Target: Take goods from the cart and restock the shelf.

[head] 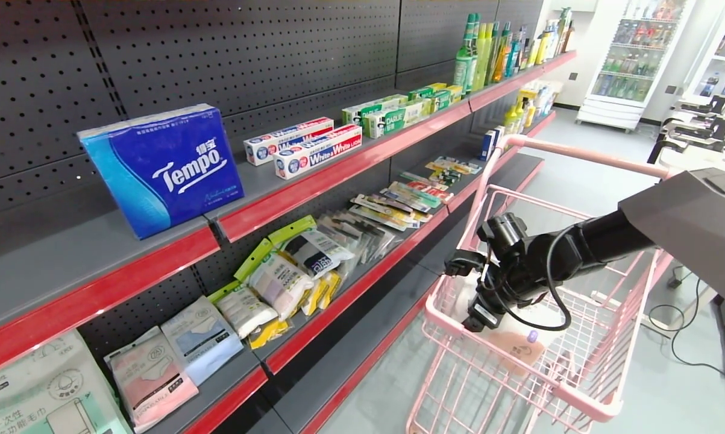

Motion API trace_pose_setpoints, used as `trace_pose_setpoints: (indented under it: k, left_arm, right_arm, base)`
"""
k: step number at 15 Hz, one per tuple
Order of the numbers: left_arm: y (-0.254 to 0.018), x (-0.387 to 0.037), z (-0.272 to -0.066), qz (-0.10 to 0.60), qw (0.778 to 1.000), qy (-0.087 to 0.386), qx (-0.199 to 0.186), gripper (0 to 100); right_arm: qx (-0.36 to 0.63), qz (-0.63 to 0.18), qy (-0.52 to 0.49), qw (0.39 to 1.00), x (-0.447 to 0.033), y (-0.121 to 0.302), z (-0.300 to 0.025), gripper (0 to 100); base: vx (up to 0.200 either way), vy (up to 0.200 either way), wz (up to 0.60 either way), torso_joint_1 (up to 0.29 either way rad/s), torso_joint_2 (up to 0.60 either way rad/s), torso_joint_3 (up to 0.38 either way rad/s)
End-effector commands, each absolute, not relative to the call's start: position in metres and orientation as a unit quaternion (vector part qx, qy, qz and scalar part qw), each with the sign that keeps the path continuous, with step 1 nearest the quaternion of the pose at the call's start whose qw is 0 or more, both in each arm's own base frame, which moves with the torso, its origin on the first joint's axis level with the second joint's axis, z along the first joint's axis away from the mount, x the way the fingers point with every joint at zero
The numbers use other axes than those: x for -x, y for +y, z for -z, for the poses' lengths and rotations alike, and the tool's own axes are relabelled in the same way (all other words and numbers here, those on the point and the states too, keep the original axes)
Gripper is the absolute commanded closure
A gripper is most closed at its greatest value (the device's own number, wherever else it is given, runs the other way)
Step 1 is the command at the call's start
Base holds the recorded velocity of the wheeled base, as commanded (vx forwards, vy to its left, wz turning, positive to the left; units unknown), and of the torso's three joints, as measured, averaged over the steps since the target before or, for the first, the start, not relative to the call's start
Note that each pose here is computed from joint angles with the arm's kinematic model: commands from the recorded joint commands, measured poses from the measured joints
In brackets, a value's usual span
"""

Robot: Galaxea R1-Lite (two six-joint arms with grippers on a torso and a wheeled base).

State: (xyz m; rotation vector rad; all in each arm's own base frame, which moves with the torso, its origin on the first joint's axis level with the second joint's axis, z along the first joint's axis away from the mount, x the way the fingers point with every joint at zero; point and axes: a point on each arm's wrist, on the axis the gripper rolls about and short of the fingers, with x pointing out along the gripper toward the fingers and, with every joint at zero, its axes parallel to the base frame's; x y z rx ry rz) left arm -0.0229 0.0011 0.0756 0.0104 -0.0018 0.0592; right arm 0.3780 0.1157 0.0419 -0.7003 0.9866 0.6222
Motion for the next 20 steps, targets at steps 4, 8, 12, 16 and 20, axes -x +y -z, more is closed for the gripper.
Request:
trace_pose_setpoints:
  k: [4, 8, 12, 16, 20]
  left_arm:
    - [0.001, 0.023, -0.076, -0.03, 1.0, -0.001, -0.005, 0]
    - [0.001, 0.023, -0.076, -0.03, 1.0, -0.001, -0.005, 0]
    - [0.001, 0.023, -0.076, -0.03, 1.0, -0.001, -0.005, 0]
    - [0.001, 0.023, -0.076, -0.03, 1.0, -0.001, -0.005, 0]
    - [0.001, 0.023, -0.076, -0.03, 1.0, -0.001, -0.005, 0]
  right_arm:
    - [0.341, -0.3, 0.469, 0.757, -0.38, 0.112, -0.032, 0]
    - [0.348, -0.305, 0.482, 0.744, -0.386, 0.116, -0.039, 0]
    - [0.349, -0.307, 0.49, 0.737, -0.39, 0.119, -0.028, 0]
    - [0.348, -0.315, 0.522, 0.712, -0.39, 0.118, -0.038, 0]
    - [0.355, -0.309, 0.526, 0.709, -0.394, 0.119, -0.033, 0]
  base:
    - [0.0, 0.0, 0.0, 0.0, 0.0, 0.0]
    - [0.0, 0.0, 0.0, 0.0, 0.0, 0.0]
    - [0.0, 0.0, 0.0, 0.0, 0.0, 0.0]
    - [0.0, 0.0, 0.0, 0.0, 0.0, 0.0]
    - [0.0, 0.0, 0.0, 0.0, 0.0, 0.0]
